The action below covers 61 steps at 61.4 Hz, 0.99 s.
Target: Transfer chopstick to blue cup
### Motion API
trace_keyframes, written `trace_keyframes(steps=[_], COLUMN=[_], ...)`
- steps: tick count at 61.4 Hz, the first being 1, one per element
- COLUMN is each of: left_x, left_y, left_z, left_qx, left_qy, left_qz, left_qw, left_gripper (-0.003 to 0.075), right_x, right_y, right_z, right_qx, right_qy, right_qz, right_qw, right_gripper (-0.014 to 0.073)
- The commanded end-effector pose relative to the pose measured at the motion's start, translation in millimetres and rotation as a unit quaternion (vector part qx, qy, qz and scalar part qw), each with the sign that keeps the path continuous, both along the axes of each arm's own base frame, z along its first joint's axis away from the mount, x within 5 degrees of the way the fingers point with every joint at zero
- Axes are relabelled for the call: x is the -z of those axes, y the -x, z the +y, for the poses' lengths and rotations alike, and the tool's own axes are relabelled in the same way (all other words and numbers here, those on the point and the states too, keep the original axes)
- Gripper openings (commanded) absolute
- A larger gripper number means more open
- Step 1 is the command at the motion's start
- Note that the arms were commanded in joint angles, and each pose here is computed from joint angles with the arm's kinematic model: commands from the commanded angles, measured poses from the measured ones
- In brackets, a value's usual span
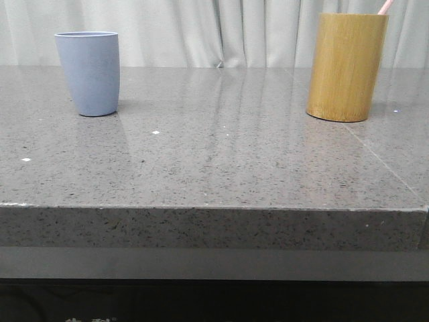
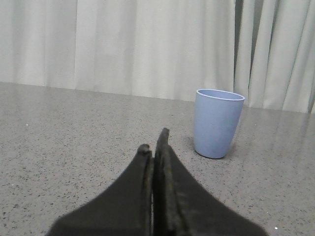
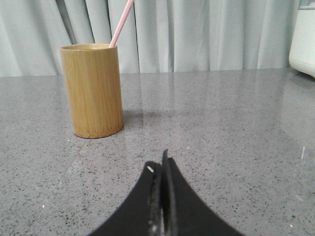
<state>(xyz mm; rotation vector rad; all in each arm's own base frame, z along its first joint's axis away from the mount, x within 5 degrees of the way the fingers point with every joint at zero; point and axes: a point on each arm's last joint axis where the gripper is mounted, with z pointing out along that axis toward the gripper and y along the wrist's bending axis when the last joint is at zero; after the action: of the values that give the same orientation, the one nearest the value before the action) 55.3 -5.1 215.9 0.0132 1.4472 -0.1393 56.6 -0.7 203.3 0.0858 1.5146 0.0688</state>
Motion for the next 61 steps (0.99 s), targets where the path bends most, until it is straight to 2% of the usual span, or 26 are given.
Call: trace_keyframes(steps=[1,11,21,30,40,49,61], left_x=[-14,-55,-103,-144,-182,-195,-180], left_y=[5,15,26,27,18,0,-32], left_z=[1,1,2,1,-1,-4,-8], left_qx=[0.001,0.003,0.008,0.012,0.018,0.023,0.028], left_qy=[0.012,0.012,0.01,0.001,-0.008,-0.017,-0.02], left_qz=[-0.058,-0.098,-0.101,-0.072,-0.013,0.062,0.142], left_qw=[0.998,0.995,0.995,0.997,1.0,0.998,0.989], left_gripper=[-0.0019,-0.0019,-0.0019,-0.0019,-0.0019,-0.0019,-0.0019], right_x=[-22,-58,-104,-145,-173,-178,-169], right_y=[5,15,28,35,26,7,-24], right_z=[-1,0,1,1,1,1,0], right_qx=[0.006,0.002,0.006,0.006,0.001,-0.005,-0.009], right_qy=[0.006,0.01,0.04,0.045,0.044,0.043,0.041], right_qz=[-0.066,-0.081,-0.088,-0.08,-0.015,0.085,0.157], right_qw=[0.998,0.997,0.995,0.996,0.999,0.995,0.987], right_gripper=[-0.0066,-0.0066,-0.0066,-0.0066,-0.0066,-0.0066,-0.0066])
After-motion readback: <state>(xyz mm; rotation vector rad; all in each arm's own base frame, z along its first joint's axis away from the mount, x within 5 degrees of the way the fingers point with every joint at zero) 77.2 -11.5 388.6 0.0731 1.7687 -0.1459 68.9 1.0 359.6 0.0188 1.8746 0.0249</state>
